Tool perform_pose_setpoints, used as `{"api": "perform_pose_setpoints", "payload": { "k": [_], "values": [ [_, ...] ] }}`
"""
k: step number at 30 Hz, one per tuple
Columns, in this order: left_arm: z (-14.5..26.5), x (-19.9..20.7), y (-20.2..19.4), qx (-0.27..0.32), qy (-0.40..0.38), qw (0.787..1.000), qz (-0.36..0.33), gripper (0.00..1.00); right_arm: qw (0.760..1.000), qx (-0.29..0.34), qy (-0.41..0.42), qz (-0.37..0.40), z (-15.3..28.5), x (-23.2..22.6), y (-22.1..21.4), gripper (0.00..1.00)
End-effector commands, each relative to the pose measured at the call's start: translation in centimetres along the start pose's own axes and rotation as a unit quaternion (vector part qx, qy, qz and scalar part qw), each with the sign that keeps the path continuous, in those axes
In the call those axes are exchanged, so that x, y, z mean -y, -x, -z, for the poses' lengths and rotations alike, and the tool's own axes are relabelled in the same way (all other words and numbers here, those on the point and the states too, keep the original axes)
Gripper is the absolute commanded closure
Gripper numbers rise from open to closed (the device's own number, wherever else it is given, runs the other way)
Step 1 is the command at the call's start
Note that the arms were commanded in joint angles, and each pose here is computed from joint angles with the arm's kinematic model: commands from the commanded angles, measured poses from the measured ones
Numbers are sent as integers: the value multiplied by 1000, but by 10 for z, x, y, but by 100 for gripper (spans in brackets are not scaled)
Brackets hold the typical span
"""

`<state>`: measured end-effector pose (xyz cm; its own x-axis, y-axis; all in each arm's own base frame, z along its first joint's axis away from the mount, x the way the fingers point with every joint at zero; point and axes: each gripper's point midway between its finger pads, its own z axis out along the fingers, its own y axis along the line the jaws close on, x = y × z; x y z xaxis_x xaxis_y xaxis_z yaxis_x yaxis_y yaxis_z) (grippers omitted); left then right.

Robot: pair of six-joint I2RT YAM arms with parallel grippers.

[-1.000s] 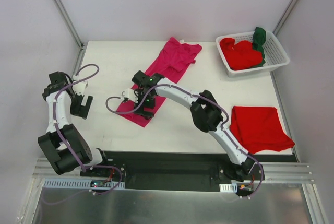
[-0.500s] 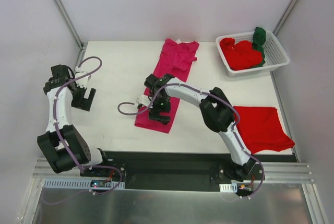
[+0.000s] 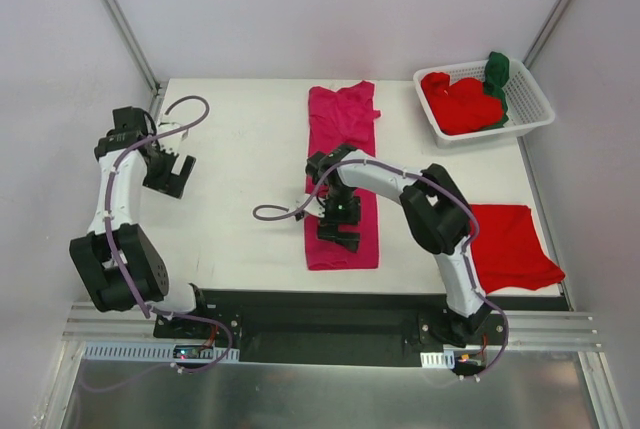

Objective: Fold and stack the t-shirts

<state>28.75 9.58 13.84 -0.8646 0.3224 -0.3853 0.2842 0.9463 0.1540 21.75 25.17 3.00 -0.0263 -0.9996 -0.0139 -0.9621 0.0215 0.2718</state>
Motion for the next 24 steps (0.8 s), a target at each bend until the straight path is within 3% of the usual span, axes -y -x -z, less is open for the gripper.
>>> {"api": "perform_pose_setpoints", "payload": {
  "k": [1, 6, 9, 13, 17, 24],
  "values": [
    [4, 1, 24, 17, -3, 1000, -10, 1, 1000, 3, 1, -16, 20, -10, -13, 4],
    [11, 28, 49, 31, -6, 996, -85, 1, 988, 83, -123, -45, 93, 6, -1, 4],
    [11, 59, 60, 33, -23, 988, -152, 1, 974, 89, -204, -46, 127, 8, -26, 4],
    [4, 98, 77, 38, -66, 976, -205, 1, 950, 93, -279, -105, 160, 24, -78, 4],
    [-18, 136, 90, 23, -121, 970, -211, 1, 946, 68, -279, -149, 148, 33, -110, 4],
    [-38, 186, 105, -2, -155, 958, -239, 1, 953, 94, -251, -142, 144, 55, -114, 4]
  ]
}}
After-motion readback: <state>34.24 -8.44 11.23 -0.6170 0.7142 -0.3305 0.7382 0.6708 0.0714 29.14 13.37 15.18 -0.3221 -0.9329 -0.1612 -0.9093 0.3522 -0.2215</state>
